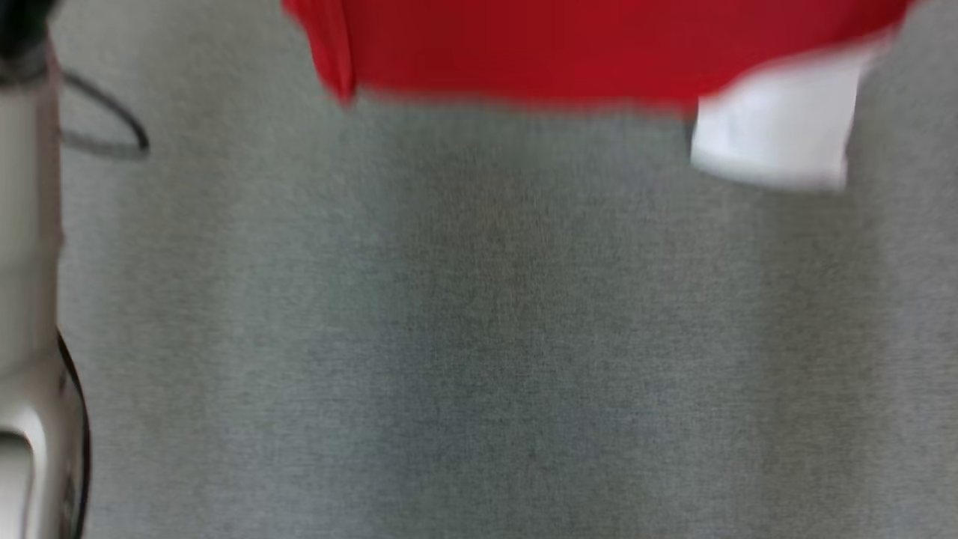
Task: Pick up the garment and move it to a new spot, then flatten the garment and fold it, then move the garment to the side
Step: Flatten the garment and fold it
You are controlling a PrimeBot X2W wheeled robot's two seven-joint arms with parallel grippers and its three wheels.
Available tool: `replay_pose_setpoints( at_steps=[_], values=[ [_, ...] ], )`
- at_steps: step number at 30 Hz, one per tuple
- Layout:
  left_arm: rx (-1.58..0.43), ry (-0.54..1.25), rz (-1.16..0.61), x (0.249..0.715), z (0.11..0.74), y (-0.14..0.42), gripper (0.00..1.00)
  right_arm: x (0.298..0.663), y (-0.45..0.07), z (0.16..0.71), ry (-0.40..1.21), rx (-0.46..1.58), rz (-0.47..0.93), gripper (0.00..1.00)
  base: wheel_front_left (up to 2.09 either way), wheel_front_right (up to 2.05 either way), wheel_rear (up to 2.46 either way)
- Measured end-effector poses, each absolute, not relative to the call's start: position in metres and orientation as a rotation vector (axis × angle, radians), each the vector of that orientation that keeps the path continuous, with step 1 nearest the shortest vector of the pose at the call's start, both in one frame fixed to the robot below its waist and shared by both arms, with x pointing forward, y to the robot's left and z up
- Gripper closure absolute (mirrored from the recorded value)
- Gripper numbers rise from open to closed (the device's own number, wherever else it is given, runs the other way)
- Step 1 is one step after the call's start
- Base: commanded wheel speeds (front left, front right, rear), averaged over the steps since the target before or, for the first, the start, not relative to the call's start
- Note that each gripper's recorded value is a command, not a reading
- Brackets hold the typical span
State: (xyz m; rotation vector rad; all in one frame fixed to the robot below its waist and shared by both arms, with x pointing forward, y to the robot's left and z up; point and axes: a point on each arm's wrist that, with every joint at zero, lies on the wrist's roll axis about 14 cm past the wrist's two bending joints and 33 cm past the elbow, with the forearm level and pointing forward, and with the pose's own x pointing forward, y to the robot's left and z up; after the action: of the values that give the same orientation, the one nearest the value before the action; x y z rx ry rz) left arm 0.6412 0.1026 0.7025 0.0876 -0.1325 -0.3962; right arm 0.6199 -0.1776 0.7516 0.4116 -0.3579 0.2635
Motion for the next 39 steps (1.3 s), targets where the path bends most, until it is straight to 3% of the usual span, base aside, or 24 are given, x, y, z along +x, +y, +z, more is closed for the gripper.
replay_pose_setpoints(
  at_steps=[4, 8, 14, 23, 39],
  values=[
    [0.155, -0.246, -0.354, 0.689, 0.693, 0.099, 1.00, 0.662, -0.180, 0.743, -0.409, 0.424, 0.220, 1.00, 0.00, 0.00, 0.00],
    [0.152, -0.210, -0.362, 0.720, 0.631, 0.090, 1.00, 0.692, -0.177, 0.689, -0.333, 0.454, 0.200, 1.00, 0.00, 0.00, 0.00],
    [0.071, -0.129, -0.395, 0.718, 0.548, 0.081, 1.00, 0.687, -0.176, 0.583, -0.140, 0.521, 0.164, 1.00, 0.00, 0.00, 0.00],
    [0.050, 0.108, -0.437, 0.631, 0.439, 0.087, 1.00, 0.594, -0.185, 0.487, 0.057, 0.620, 0.101, 1.00, 0.00, 0.00, 0.00],
    [0.003, 0.349, -0.476, 0.416, 0.414, 0.096, 1.00, 0.365, -0.206, 0.438, 0.390, 0.549, 0.046, 1.00, 0.00, 0.00, 0.00]
  ],
)
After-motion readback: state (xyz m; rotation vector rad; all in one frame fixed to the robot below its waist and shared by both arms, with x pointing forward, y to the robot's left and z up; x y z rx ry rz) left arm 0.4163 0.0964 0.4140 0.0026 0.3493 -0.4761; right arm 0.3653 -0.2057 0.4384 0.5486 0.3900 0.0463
